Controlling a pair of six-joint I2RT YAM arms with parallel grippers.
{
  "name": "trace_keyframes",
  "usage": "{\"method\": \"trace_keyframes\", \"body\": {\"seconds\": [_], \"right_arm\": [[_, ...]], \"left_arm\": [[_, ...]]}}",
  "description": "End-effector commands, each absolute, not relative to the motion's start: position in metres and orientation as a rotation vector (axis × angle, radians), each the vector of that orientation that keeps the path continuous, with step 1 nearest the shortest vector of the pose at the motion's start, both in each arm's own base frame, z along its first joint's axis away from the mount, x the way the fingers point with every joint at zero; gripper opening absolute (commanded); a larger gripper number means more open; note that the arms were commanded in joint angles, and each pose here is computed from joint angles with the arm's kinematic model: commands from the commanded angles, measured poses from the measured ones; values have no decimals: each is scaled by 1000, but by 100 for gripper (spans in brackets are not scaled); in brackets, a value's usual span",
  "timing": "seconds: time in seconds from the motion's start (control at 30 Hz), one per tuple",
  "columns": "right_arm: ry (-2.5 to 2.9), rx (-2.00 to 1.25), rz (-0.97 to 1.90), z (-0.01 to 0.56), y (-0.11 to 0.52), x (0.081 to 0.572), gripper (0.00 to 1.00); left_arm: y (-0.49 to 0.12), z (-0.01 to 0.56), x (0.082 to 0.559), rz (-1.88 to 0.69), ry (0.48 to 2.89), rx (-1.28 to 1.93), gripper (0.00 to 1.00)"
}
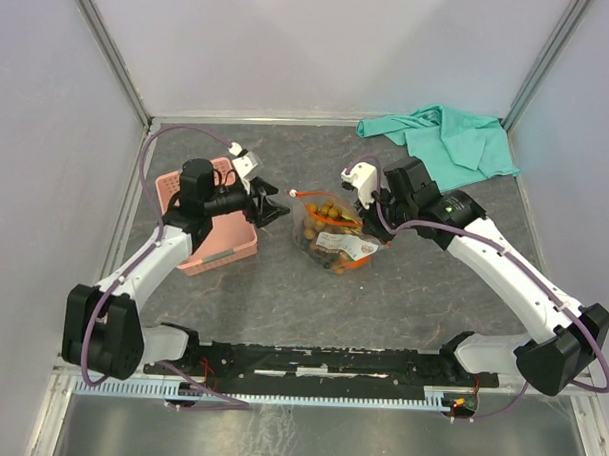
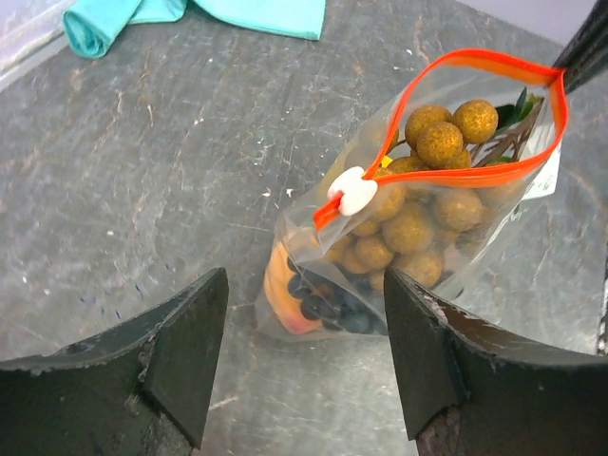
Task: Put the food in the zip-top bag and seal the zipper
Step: Zip the zipper food storage bag at the center of the board.
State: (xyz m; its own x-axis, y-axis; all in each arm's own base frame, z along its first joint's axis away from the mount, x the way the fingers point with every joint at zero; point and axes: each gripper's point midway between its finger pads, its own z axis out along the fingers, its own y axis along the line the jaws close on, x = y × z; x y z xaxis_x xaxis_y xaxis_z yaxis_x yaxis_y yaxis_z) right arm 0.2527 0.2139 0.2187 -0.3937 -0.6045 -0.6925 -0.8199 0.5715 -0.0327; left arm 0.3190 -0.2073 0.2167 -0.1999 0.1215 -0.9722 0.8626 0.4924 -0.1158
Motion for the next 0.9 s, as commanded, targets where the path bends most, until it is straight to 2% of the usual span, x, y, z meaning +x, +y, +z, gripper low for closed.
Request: {"method": "trace_keyframes", "body": {"seconds": [0.0,0.17,0.6,0.73,0.83,0.87], "right_arm": [[2053,-1119,428,245,220,260,2],[2053,-1122,423,246,219,259,2],[2057,-1120,405,246,219,264,2],[2058,-1115,394,246,219,267,2],[2056,-1112,370,248,215,268,2],[2052,-1106,357,249,213,268,4]], "left_arm": [[-223,240,328,-814,1364,1117,72],[-230,232,330,-862,1324,1184,70],[-250,229,325,-1037,1243,1292,42],[-256,234,320,-1074,1220,1308,24],[-254,240,316,-1058,1225,1312,5],[-253,241,314,-1051,1233,1321,3]]}}
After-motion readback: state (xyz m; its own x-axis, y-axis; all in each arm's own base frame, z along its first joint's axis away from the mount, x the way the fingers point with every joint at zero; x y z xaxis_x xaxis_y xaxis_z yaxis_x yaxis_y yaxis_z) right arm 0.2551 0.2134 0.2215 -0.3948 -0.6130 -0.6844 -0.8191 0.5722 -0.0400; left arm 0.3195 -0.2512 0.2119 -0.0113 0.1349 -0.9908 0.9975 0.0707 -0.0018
